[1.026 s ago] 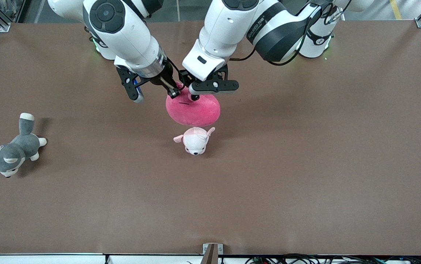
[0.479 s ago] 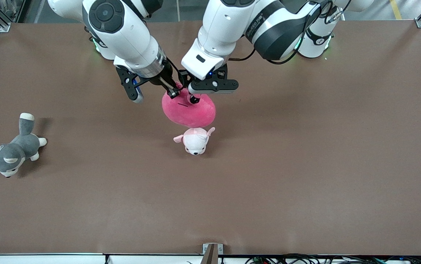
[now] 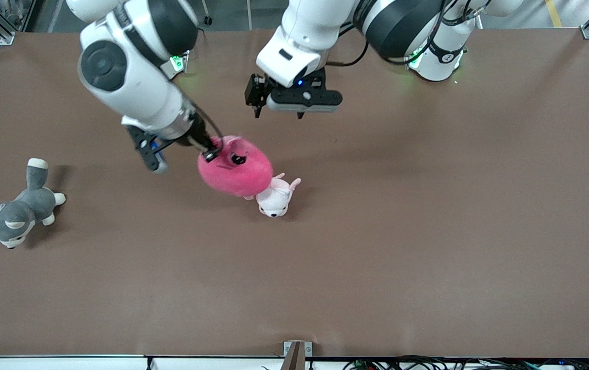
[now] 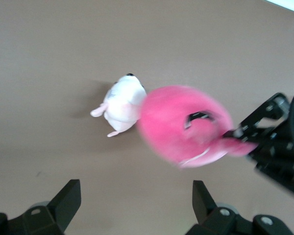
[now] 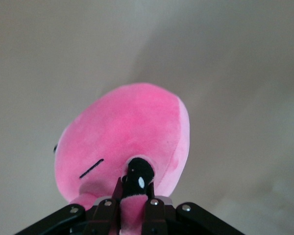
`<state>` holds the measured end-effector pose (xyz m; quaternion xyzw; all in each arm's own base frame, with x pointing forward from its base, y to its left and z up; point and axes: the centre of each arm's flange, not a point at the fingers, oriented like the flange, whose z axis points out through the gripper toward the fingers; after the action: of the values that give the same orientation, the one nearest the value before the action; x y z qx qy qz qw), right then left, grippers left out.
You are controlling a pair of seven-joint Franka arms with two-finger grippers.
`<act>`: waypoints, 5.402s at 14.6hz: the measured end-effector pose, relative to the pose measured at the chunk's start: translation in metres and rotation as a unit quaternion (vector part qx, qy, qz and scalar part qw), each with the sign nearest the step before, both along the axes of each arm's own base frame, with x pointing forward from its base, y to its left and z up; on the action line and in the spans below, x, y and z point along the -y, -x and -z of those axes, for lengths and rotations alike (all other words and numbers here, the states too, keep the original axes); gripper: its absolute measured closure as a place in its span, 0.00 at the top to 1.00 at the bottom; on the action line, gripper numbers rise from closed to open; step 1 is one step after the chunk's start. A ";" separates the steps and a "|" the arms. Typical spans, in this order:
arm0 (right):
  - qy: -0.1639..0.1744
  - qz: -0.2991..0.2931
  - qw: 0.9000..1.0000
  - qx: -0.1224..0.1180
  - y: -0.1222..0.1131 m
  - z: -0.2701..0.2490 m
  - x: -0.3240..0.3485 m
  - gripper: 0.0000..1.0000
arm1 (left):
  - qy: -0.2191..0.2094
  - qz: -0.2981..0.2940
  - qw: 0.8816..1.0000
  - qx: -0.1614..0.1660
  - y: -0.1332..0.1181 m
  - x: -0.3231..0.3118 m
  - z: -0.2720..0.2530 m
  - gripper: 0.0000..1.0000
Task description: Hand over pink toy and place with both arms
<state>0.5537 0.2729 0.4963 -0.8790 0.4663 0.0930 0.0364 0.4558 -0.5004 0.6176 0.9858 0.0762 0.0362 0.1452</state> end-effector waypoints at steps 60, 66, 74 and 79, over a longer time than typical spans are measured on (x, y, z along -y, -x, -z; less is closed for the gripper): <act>0.009 -0.462 0.886 0.041 -0.028 -0.073 0.327 1.00 | -0.161 0.095 0.982 0.008 -0.089 -0.432 -0.028 1.00; 0.009 -0.467 0.883 0.045 -0.001 -0.088 0.321 1.00 | -0.161 0.091 0.983 0.007 -0.089 -0.437 -0.029 1.00; 0.013 -0.493 0.868 0.057 0.019 -0.115 0.287 1.00 | -0.144 0.080 0.986 0.004 -0.091 -0.459 -0.029 1.00; 0.020 -0.486 0.871 0.072 0.039 -0.143 0.296 1.00 | -0.144 0.084 0.986 0.007 -0.090 -0.454 -0.031 1.00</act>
<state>0.5150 -0.0234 0.6394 -0.9994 -0.0215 0.0259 0.0021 0.5462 -0.0467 0.6487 0.9990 -0.0139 0.0411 0.0051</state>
